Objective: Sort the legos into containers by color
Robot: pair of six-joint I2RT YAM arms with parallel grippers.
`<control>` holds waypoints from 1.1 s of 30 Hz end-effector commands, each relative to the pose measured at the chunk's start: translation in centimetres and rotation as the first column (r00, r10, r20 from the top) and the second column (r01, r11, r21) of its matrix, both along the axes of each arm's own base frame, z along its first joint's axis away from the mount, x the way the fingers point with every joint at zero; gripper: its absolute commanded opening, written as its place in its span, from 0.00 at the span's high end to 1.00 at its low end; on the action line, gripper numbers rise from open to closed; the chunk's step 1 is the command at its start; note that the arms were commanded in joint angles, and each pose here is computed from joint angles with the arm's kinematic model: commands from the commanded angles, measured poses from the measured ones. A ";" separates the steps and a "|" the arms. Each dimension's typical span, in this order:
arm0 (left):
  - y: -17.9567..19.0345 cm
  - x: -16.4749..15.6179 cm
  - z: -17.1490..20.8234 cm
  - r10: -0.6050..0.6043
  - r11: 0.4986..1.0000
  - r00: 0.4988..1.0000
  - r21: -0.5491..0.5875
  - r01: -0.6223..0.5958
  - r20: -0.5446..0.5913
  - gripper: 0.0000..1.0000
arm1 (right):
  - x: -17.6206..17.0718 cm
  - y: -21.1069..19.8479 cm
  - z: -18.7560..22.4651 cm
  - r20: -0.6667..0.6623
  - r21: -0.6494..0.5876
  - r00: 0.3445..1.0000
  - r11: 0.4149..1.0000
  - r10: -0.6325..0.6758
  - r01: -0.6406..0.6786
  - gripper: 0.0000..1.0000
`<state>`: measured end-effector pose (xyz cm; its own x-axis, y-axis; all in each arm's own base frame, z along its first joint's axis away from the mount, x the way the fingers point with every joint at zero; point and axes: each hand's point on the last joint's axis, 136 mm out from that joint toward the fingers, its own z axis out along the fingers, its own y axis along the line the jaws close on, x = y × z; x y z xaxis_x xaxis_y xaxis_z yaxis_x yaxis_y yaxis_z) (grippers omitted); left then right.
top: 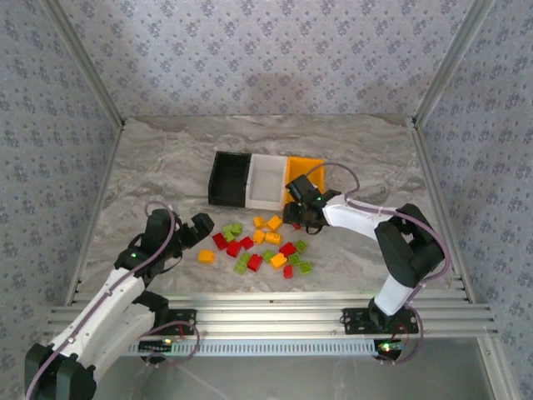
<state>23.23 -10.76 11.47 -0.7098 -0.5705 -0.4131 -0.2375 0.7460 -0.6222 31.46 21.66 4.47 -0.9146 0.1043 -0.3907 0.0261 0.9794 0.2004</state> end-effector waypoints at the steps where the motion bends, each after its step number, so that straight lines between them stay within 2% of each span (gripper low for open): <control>1: 0.0 -0.1 -0.1 -0.011 1.000 1.000 0.015 0.011 -0.002 0.01 | -0.1 -0.4 -0.6 -0.021 -0.064 1.000 0.998 0.002 -0.003 0.36; 8: -0.1 0.0 -0.3 -0.013 1.000 1.000 0.018 0.013 -0.010 0.01 | 0.6 -0.3 -0.5 -0.016 -0.103 0.999 0.994 0.034 -0.035 0.38; 16: -0.1 0.1 -0.6 -0.013 1.000 1.000 0.023 0.014 -0.018 0.01 | -0.7 -0.2 -1.5 -0.064 -0.141 0.996 0.987 0.062 -0.071 0.42; 23: -0.3 0.2 -0.7 -0.017 1.000 1.000 0.020 0.017 -0.024 0.01 | -0.8 0.3 -1.2 -0.052 -0.129 0.996 0.988 0.075 -0.081 0.58; 28: -0.2 0.1 -0.5 -0.017 1.000 1.000 0.020 0.018 -0.022 0.01 | -1.3 0.8 1.0 -0.006 -0.095 0.996 0.991 0.093 -0.094 0.68; 33: -0.3 0.1 -0.1 -0.020 1.000 1.000 0.015 0.020 -0.014 0.01 | -1.9 0.5 5.6 0.080 -0.046 0.992 0.995 0.096 -0.093 0.68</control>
<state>23.27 -10.78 10.45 -0.7258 -0.5637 -0.3943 -0.2609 0.7558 -0.6005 30.11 22.74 7.04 -0.9045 -0.0104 -0.4263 -0.0765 0.9874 0.1382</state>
